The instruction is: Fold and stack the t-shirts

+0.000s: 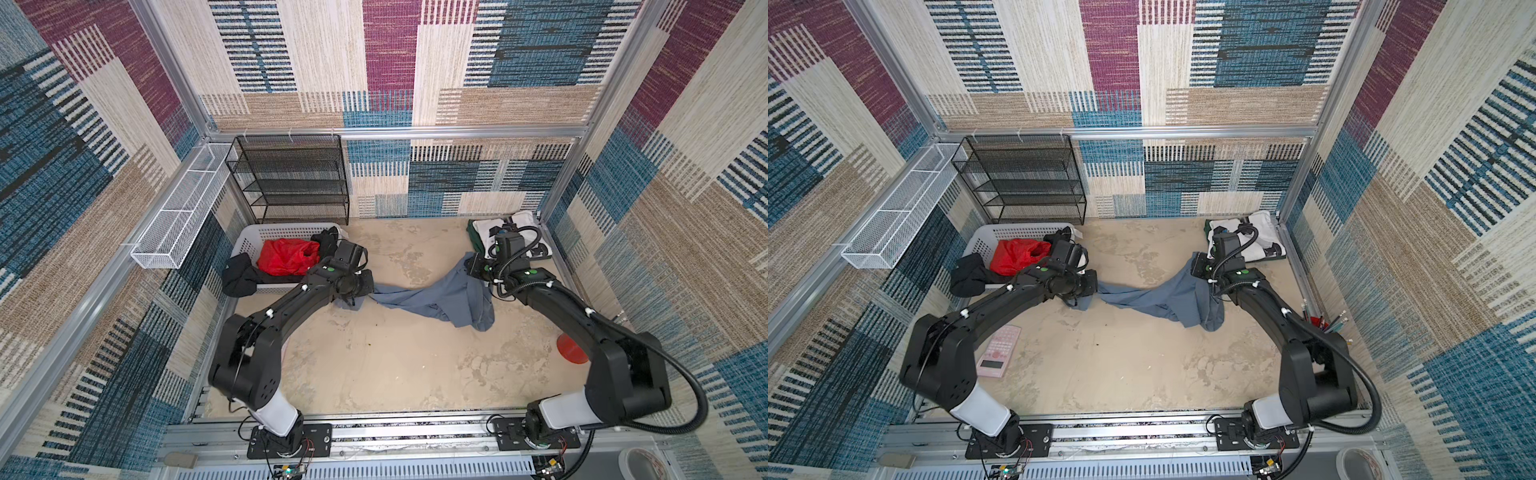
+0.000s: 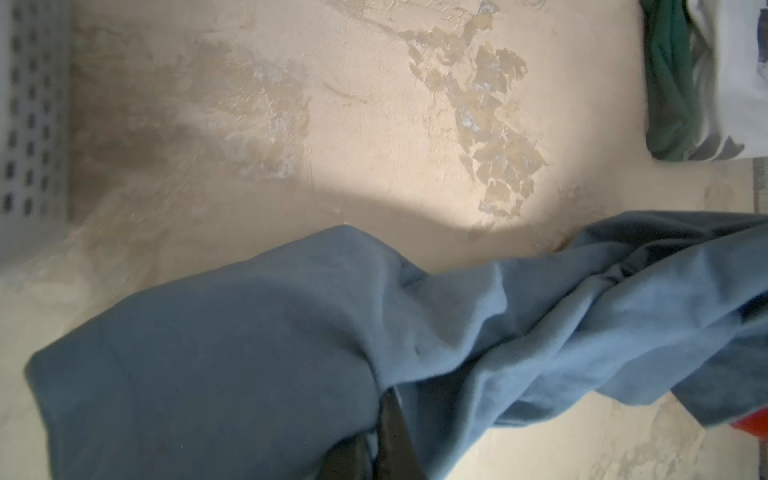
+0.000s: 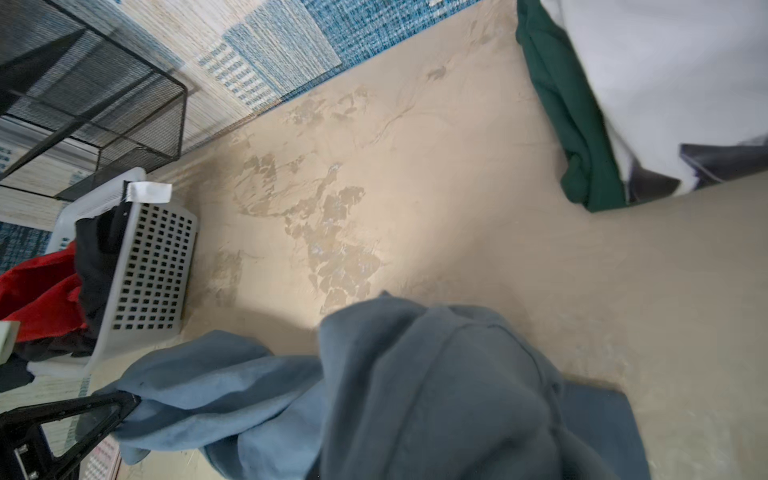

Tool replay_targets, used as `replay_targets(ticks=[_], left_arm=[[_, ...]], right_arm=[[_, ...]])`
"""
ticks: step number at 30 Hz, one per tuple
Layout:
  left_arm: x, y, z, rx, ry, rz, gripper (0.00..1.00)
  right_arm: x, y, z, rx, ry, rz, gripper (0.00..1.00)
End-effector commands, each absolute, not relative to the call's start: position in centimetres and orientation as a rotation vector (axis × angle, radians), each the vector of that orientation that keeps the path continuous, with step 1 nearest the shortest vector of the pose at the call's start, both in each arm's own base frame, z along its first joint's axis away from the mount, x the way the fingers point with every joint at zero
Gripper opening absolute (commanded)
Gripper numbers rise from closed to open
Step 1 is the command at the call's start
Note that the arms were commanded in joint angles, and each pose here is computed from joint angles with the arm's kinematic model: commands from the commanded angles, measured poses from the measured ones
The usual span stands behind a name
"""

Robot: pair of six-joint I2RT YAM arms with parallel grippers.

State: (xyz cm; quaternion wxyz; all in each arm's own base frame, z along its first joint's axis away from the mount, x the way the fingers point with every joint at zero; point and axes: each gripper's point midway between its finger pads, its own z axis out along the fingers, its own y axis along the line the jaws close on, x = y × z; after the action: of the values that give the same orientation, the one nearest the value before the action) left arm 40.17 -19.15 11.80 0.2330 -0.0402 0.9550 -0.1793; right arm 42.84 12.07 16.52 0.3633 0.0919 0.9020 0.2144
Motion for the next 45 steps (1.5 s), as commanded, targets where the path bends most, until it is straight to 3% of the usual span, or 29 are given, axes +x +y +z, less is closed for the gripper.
replay_targets(ticks=[1,3,5,6,13,24,28,32,45], left_arm=[[41.7,-20.9,11.7,-0.021,2.693,-0.595,0.37],[42.1,-21.6,12.6,0.0,2.661,-0.629,0.56],[42.1,-21.6,13.8,0.008,2.603,-0.638,0.94],[42.0,-21.2,14.2,0.003,2.587,-0.61,0.96],[40.5,-19.3,15.4,0.0,2.541,-0.536,0.99],[37.5,-17.9,15.9,-0.023,2.498,-0.545,0.99],[36.9,-17.7,15.9,-0.026,2.491,-0.547,0.99],[36.5,-17.4,15.2,-0.037,2.512,-0.532,0.99],[36.2,-17.6,14.0,-0.058,2.526,-0.562,0.99]], right_arm=[[45.7,10.7,15.4,0.263,2.336,0.444,0.99],[45.8,10.4,15.6,0.261,2.332,0.429,0.99],[44.8,9.9,16.5,0.274,2.307,0.422,0.99],[44.2,9.7,16.7,0.281,2.306,0.419,0.99],[39.4,8.2,13.8,0.329,2.373,0.371,0.99],[36.1,4.7,8.1,0.441,2.484,0.155,0.98],[36.0,6.7,7.6,0.386,2.506,0.307,0.86],[35.4,7.9,8.3,0.384,2.49,0.414,0.66],[32.6,8.3,8.5,0.439,2.493,0.506,0.63]])
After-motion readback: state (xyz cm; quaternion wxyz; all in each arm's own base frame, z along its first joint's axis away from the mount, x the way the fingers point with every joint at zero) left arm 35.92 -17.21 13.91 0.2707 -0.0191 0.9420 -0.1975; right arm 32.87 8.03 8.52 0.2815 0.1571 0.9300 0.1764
